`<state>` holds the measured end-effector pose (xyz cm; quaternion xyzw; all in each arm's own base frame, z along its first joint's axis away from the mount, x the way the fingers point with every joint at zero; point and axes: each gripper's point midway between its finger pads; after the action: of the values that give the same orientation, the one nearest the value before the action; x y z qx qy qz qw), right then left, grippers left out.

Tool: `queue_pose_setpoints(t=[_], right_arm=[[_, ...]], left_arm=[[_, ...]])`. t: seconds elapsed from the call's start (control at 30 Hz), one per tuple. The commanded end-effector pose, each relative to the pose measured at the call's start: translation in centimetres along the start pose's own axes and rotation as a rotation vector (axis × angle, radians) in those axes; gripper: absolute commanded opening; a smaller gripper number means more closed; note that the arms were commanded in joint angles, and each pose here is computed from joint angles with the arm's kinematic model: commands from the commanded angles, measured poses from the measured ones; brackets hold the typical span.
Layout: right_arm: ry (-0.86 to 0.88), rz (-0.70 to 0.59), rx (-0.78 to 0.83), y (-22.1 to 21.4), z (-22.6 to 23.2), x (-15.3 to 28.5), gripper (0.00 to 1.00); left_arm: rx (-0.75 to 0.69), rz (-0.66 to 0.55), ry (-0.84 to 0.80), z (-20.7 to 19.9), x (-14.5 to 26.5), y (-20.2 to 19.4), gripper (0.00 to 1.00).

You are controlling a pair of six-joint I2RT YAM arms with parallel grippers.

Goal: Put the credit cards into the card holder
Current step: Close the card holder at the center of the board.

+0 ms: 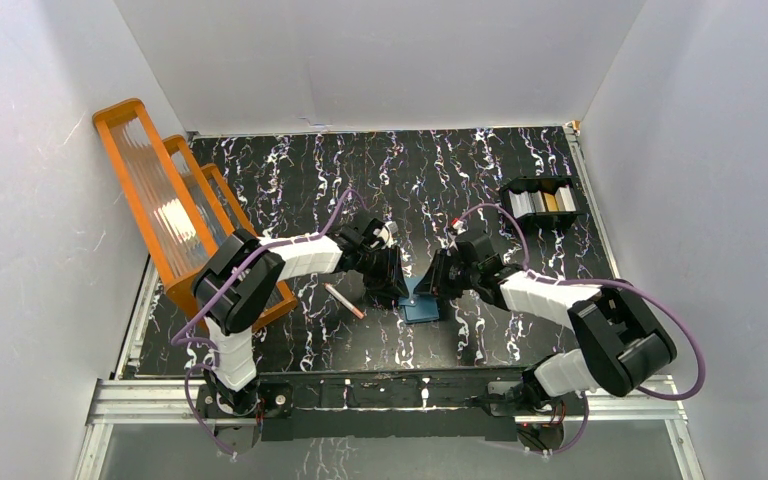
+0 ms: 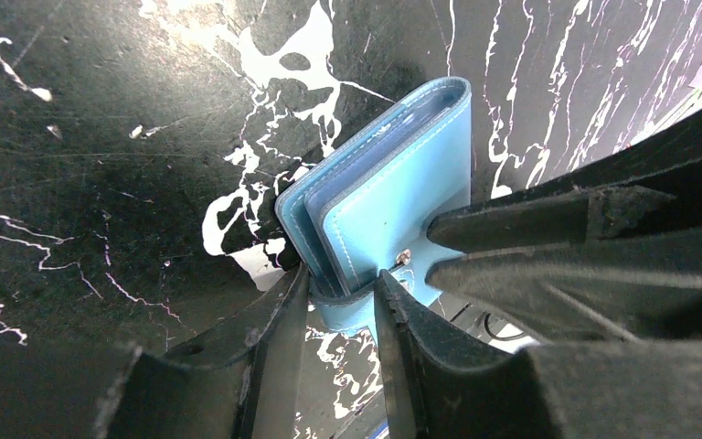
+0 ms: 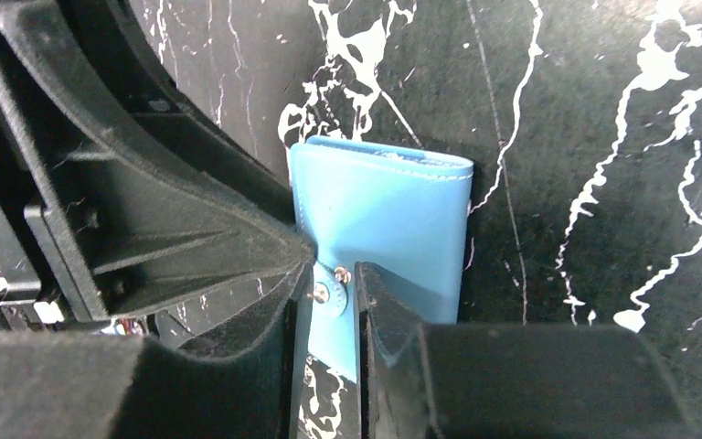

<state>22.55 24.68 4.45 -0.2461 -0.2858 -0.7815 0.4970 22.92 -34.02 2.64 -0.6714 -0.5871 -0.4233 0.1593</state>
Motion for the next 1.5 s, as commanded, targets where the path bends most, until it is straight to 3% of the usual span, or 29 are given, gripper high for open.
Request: queue_pose_setpoints(t=[0.0,0.47,0.6,1.1,1.47], right_arm=[[0.066,0.000,-0.012,-0.2,1.8,0.9,0.33],[0.001,0.028,-0.049,-2.1,0.2,0.1,0.40],[0.004,0.039,-0.041,-2.6,0.2,-0.4,0.40],[0.001,0.048,-0.095,-3.5,0.5,-0.6,0.38],[-0.048,0.002,-0.149,-3.9,-0.2,0.2,0.42]], left_arm=[[0.007,0.018,0.071,1.2,-0.2,-0.3,0.31],[0.018,0.015,0.092,1.6,-0.2,-0.3,0.25],[0.021,0.016,0.095,1.7,-0.1,-0.5,0.20],[0.049,0.015,0.097,1.8,-0.1,-0.9,0.19],[0.058,0.014,0.107,2.1,-0.2,-1.0,0.19]])
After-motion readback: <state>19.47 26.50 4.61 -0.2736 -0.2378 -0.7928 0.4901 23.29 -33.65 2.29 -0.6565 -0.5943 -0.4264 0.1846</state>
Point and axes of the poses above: each gripper's point midway between its finger pads, its own x axis back along the fingers, its own z axis along the line the jaws close on, y = z × x, and after that the axes turned 13 degrees about -x, right-handed
